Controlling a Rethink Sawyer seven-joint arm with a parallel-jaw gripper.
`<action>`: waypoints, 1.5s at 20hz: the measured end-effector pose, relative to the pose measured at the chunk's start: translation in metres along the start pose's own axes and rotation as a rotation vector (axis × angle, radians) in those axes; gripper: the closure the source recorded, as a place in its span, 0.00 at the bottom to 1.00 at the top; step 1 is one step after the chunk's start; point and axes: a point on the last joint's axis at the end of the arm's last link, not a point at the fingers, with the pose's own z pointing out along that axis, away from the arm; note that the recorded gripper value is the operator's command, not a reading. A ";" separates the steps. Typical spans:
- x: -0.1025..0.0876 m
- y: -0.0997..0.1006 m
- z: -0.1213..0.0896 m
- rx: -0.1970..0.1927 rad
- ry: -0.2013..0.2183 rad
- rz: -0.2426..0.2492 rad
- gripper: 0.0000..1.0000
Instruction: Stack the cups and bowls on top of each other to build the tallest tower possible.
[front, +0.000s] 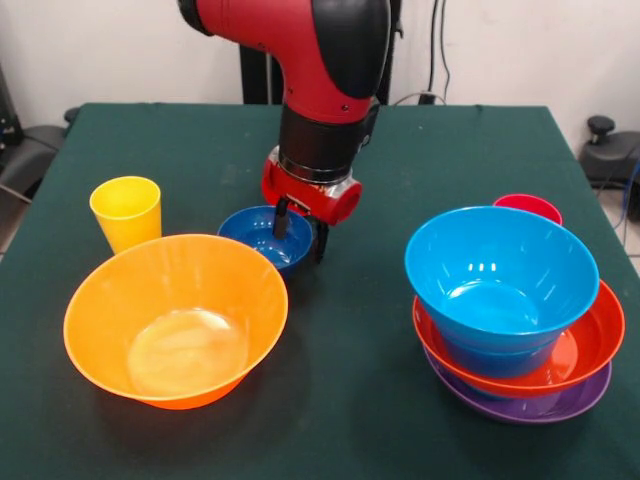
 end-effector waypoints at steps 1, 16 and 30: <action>-0.001 0.000 0.001 0.000 0.000 0.001 0.00; -0.020 -0.009 -0.004 0.032 -0.059 -0.008 1.00; -0.002 0.047 -0.103 0.028 -0.088 -0.077 1.00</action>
